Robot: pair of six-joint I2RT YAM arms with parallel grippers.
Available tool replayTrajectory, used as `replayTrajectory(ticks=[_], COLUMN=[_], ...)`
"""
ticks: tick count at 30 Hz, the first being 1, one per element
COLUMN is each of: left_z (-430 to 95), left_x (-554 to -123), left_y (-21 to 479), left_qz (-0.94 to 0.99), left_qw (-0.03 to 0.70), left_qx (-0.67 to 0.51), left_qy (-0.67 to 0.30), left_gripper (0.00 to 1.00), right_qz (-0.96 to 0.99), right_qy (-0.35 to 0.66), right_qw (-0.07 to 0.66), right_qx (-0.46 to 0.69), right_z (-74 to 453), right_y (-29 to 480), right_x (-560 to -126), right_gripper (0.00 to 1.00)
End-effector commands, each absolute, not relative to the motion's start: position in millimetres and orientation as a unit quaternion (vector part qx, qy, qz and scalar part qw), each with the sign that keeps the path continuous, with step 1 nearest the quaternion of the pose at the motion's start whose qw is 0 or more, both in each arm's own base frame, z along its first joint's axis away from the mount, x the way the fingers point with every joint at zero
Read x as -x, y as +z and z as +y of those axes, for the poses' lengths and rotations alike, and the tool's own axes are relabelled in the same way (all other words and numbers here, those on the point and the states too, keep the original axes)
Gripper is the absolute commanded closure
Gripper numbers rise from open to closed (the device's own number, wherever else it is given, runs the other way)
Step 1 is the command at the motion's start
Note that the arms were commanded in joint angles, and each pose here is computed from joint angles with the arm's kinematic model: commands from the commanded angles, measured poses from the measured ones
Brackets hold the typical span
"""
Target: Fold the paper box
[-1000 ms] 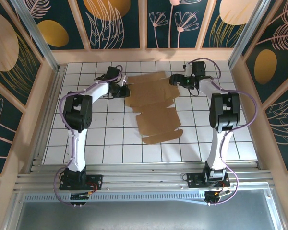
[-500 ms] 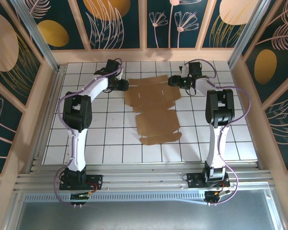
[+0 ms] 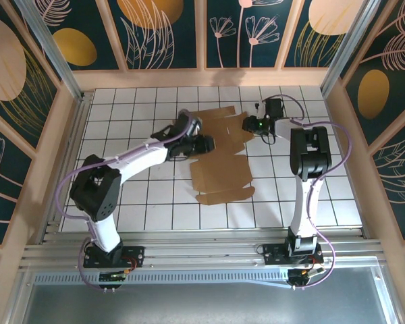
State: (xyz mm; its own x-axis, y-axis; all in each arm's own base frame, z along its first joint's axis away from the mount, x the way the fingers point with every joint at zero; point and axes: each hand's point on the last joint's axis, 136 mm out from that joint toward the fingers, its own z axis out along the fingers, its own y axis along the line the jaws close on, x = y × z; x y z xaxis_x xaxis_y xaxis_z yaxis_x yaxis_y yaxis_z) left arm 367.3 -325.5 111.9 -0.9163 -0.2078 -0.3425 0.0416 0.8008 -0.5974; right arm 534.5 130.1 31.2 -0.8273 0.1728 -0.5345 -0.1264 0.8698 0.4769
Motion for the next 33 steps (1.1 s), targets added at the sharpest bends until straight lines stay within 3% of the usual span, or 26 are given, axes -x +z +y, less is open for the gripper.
replayTrajectory(ticks=[1, 6, 15, 22, 26, 30, 33], left_z=[-327, -329, -288, -281, -271, -266, -263], left_x=[-368, -366, -389, -380, -367, -356, -348], left_y=[74, 66, 68, 42, 29, 23, 18], left_qz=[0.919, 0.925, 0.935, 0.942, 0.950, 0.953, 0.956], left_qw=[0.152, 0.152, 0.220, 0.190, 0.175, 0.168, 0.158], left_qx=[0.152, 0.155, 0.199, 0.219, 0.209, 0.201, 0.196], left_qy=[-0.329, -0.311, -0.197, -0.171, -0.150, -0.150, -0.149], left_gripper=[0.58, 0.51, 0.46, 0.55, 0.61, 0.61, 0.65], right_qz=[0.909, 0.898, 0.854, 0.837, 0.855, 0.888, 0.898], right_qy=[0.254, 0.235, 0.183, 0.155, 0.146, 0.164, 0.179], right_qw=[0.325, 0.351, 0.387, 0.366, 0.359, 0.365, 0.381], right_qx=[-0.058, -0.125, -0.295, -0.376, -0.344, -0.227, -0.127], right_z=[125, 116, 113, 133, 143, 161, 161], right_y=[53, 59, 72, 52, 47, 66, 99], right_x=[-529, -512, -441, -377, -367, -379, -389], right_gripper=[0.77, 0.98, 1.00, 0.98, 0.89, 0.52, 0.45])
